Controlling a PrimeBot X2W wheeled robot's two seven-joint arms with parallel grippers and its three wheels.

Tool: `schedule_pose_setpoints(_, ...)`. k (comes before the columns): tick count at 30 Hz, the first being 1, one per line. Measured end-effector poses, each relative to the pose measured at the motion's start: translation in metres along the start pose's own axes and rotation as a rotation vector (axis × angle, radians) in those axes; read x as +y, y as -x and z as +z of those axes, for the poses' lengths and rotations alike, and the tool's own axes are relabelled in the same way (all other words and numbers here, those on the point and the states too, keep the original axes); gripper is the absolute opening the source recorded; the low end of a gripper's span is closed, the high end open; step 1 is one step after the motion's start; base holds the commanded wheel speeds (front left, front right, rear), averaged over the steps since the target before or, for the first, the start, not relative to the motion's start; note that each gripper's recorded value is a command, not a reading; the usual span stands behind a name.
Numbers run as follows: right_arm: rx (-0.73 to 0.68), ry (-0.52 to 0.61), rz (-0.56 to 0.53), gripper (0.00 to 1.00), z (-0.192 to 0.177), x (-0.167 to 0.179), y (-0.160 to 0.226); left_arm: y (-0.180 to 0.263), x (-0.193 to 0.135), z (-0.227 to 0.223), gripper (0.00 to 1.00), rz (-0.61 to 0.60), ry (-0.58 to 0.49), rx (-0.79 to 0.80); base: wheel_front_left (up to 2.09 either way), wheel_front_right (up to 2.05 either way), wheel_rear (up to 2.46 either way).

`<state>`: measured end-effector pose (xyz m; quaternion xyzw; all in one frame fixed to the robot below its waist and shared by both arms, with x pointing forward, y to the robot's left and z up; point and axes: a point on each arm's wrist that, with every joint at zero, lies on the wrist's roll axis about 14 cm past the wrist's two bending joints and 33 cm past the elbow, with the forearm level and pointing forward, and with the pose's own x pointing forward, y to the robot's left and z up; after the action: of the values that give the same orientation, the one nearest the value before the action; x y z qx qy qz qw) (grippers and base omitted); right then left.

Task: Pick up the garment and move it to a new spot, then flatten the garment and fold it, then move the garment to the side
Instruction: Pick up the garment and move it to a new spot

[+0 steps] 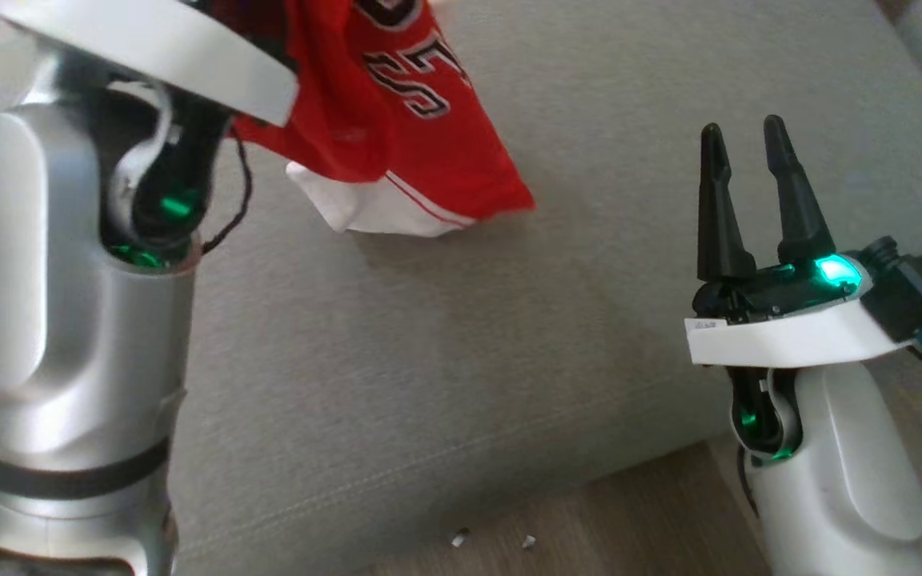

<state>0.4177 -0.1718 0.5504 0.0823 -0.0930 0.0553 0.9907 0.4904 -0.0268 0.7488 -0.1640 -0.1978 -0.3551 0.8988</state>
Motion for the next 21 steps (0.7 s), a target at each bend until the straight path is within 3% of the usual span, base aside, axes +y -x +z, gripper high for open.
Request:
schedule_pose_setpoints(3, -0.003, -0.002, -0.047, 1.00, 0.003, -0.015, 0.008, -0.012, -0.018, -0.009, 0.00, -0.055, 0.019, 0.010, 0.00, 0.00, 0.00)
schedule_pose_setpoints(7, -0.012, 0.004, -0.081, 1.00, 0.009, -0.026, 0.016, -0.027, -0.016, -0.025, 0.00, -0.058, 0.031, 0.047, 0.00, 0.00, 0.00)
schedule_pose_setpoints(15, -0.030, -0.005, -0.087, 1.00, 0.016, -0.029, 0.014, -0.030, -0.006, -0.135, 0.00, -0.097, -0.052, 0.309, 0.00, 0.00, 0.00)
schedule_pose_setpoints(21, -0.014, -0.008, -0.099, 1.00, 0.012, -0.035, 0.013, -0.059, -0.020, -0.187, 0.00, -0.175, -0.052, 0.340, 0.00, 0.00, 0.00)
